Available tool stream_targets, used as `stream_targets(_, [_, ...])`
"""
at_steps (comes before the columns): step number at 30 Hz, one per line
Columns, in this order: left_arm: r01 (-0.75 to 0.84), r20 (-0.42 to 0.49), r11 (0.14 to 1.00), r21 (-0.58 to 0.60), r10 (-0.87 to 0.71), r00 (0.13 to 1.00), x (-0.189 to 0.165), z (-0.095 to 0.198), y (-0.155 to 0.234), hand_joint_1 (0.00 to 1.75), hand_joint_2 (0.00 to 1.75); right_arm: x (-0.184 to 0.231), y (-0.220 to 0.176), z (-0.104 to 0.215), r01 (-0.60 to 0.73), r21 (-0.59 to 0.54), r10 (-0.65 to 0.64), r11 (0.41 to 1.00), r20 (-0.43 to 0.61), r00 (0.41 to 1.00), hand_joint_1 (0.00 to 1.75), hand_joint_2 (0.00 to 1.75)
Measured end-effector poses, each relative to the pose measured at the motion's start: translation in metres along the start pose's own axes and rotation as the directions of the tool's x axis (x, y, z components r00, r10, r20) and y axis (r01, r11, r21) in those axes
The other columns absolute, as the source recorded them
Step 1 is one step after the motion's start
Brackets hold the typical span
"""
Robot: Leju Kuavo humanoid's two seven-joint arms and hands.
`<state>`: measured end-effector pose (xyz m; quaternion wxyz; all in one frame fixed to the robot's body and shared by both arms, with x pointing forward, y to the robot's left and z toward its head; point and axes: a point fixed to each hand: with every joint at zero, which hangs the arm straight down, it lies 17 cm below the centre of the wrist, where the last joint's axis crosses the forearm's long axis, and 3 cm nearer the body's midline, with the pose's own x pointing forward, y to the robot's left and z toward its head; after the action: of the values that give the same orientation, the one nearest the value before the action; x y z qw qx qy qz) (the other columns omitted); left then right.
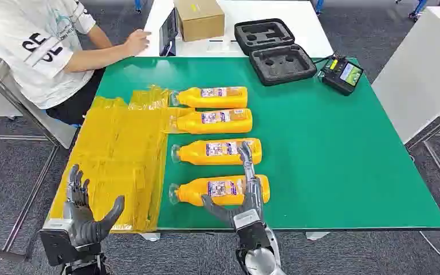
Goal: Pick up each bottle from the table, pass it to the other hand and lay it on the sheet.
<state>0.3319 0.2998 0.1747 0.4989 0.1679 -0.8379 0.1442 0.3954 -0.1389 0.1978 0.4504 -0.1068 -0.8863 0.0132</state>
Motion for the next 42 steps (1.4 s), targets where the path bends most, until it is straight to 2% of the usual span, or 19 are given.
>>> stream_targets(22, [0.042, 0.033, 0.997, -0.066, -0.039, 0.999, 0.003, -0.004, -0.019, 0.00, 1.75, 0.003, 0.001, -0.003, -0.061, 0.033, 0.060, 0.998, 0.040, 0.997, 0.00, 1.75])
stream_targets(28, [0.045, 0.034, 0.996, -0.079, -0.042, 0.999, 0.002, -0.004, -0.019, 0.00, 1.75, -0.009, 0.012, -0.003, -0.147, 0.112, 0.148, 0.983, 0.000, 0.989, 0.00, 1.75])
stream_targets(31, [0.050, 0.037, 0.995, -0.090, -0.047, 0.998, 0.001, -0.004, -0.019, 0.00, 1.75, -0.027, 0.021, -0.003, -0.258, 0.210, 0.272, 0.943, -0.038, 0.962, 0.00, 1.75])
stream_targets(36, [0.055, 0.038, 0.993, -0.108, -0.051, 0.998, 0.001, -0.004, -0.020, 0.00, 1.75, -0.057, 0.038, -0.010, -0.436, 0.411, 0.502, 0.801, -0.062, 0.863, 0.00, 1.75])
stream_targets(42, [0.065, 0.037, 0.992, -0.105, -0.061, 0.997, -0.001, -0.003, -0.018, 0.00, 1.75, -0.062, 0.048, -0.039, -0.513, 0.487, 0.589, 0.707, -0.003, 0.808, 0.00, 1.75])
